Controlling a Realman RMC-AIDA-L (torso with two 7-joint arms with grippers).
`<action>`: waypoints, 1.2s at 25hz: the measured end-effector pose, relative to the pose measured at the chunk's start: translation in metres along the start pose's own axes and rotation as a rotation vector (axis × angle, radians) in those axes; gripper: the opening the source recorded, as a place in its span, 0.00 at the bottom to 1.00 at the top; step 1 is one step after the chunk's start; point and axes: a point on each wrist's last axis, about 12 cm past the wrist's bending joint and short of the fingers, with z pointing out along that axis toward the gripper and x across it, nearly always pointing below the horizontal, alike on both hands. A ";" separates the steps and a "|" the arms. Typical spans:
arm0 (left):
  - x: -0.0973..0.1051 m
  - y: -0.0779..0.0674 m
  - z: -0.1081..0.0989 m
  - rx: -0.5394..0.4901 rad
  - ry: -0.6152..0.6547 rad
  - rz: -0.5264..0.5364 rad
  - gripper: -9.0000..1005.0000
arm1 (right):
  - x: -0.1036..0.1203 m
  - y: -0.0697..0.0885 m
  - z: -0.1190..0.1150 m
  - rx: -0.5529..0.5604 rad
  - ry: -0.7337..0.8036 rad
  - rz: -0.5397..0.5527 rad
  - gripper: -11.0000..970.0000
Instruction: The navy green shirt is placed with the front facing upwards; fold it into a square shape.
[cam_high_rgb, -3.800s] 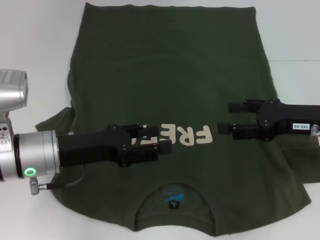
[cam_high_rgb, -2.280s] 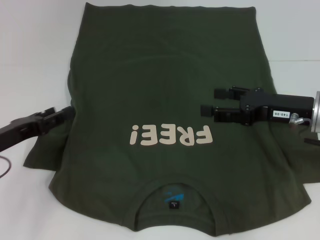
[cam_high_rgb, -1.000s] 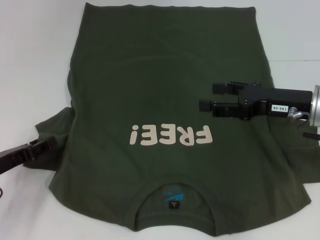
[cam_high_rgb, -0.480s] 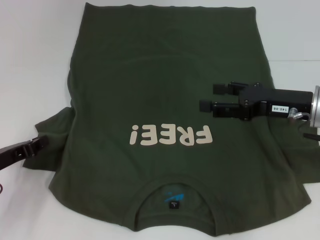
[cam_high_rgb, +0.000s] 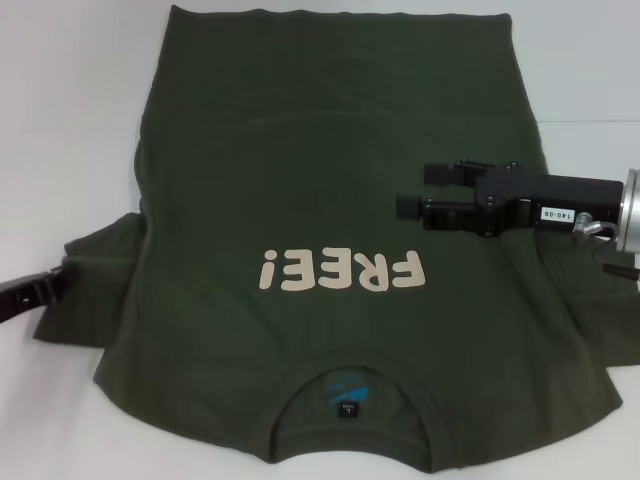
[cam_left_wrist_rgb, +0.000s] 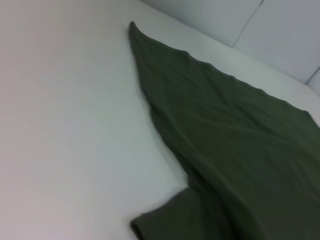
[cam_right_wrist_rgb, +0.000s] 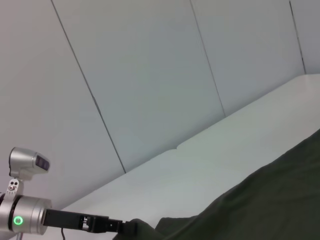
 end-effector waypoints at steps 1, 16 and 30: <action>-0.002 0.002 0.000 -0.016 -0.004 0.004 0.01 | 0.000 0.000 0.000 0.001 -0.001 0.001 0.92; -0.044 0.017 0.001 -0.167 -0.042 0.108 0.01 | 0.005 0.002 0.003 -0.008 -0.014 0.030 0.92; -0.064 0.015 0.007 -0.193 -0.067 0.156 0.01 | 0.004 0.001 0.003 -0.001 -0.027 0.033 0.92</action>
